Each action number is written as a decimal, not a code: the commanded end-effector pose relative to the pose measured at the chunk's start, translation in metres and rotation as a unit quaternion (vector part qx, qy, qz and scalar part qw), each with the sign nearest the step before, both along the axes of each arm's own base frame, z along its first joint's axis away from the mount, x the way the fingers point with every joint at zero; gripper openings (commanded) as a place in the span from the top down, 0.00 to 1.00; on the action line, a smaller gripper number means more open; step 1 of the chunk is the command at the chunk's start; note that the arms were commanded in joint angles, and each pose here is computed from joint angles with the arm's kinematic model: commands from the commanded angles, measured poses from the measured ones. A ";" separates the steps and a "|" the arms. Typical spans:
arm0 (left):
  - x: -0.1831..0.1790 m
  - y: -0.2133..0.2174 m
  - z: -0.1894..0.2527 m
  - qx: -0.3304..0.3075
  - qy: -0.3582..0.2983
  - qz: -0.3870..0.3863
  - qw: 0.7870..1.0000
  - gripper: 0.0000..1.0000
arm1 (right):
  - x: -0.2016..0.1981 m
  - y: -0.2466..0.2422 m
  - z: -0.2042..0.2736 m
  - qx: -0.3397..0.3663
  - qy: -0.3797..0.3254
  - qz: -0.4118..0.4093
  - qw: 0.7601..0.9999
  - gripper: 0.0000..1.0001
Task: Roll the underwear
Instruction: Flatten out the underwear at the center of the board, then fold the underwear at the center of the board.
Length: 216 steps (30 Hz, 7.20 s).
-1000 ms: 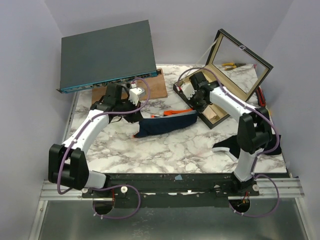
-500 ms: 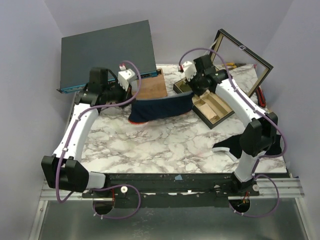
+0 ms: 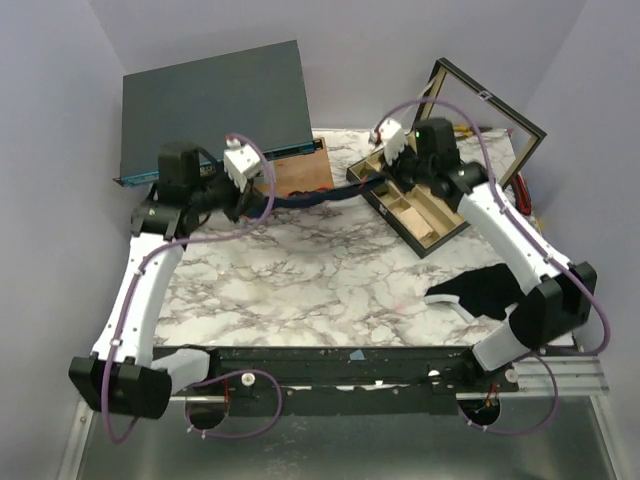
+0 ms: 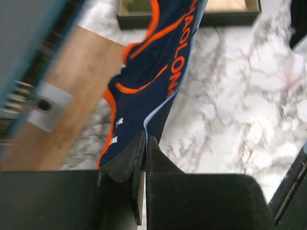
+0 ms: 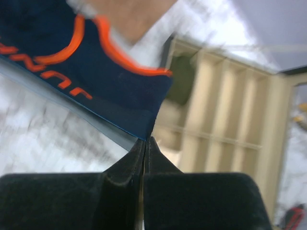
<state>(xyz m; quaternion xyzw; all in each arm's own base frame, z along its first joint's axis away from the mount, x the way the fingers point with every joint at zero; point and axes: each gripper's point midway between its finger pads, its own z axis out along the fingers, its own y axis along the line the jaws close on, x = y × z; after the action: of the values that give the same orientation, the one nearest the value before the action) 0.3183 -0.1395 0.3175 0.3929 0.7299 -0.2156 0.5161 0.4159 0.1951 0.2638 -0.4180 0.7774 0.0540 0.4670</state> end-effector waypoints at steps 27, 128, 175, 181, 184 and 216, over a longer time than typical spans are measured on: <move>-0.193 -0.044 -0.233 0.240 0.102 -0.233 0.937 0.41 | -0.184 -0.056 -0.160 -0.081 0.109 0.132 0.982 0.41; -0.098 0.037 -0.268 0.280 0.389 -0.099 0.872 0.47 | -0.325 0.222 -0.231 -0.137 0.118 0.397 0.900 0.99; -0.105 -0.046 -0.234 0.245 0.016 -0.200 0.948 0.20 | -0.212 0.097 -0.191 0.052 0.286 0.241 0.926 0.99; -0.115 -0.049 -0.220 0.220 0.012 -0.206 0.953 0.20 | -0.208 0.096 -0.198 0.047 0.299 0.232 0.924 0.99; -0.121 -0.046 -0.220 0.217 0.011 -0.208 0.954 0.20 | -0.207 0.096 -0.199 0.050 0.304 0.230 0.923 0.99; -0.106 -0.045 -0.253 0.321 -0.101 -0.189 0.922 0.31 | -0.191 0.091 -0.206 0.073 0.358 0.209 0.907 0.99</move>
<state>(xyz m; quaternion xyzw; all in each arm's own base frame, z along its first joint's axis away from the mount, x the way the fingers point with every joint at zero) 0.1991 -0.1850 0.0616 0.6894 0.6255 -0.0593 0.3605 0.2275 0.2837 0.0541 -0.4932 0.7821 0.3370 0.1777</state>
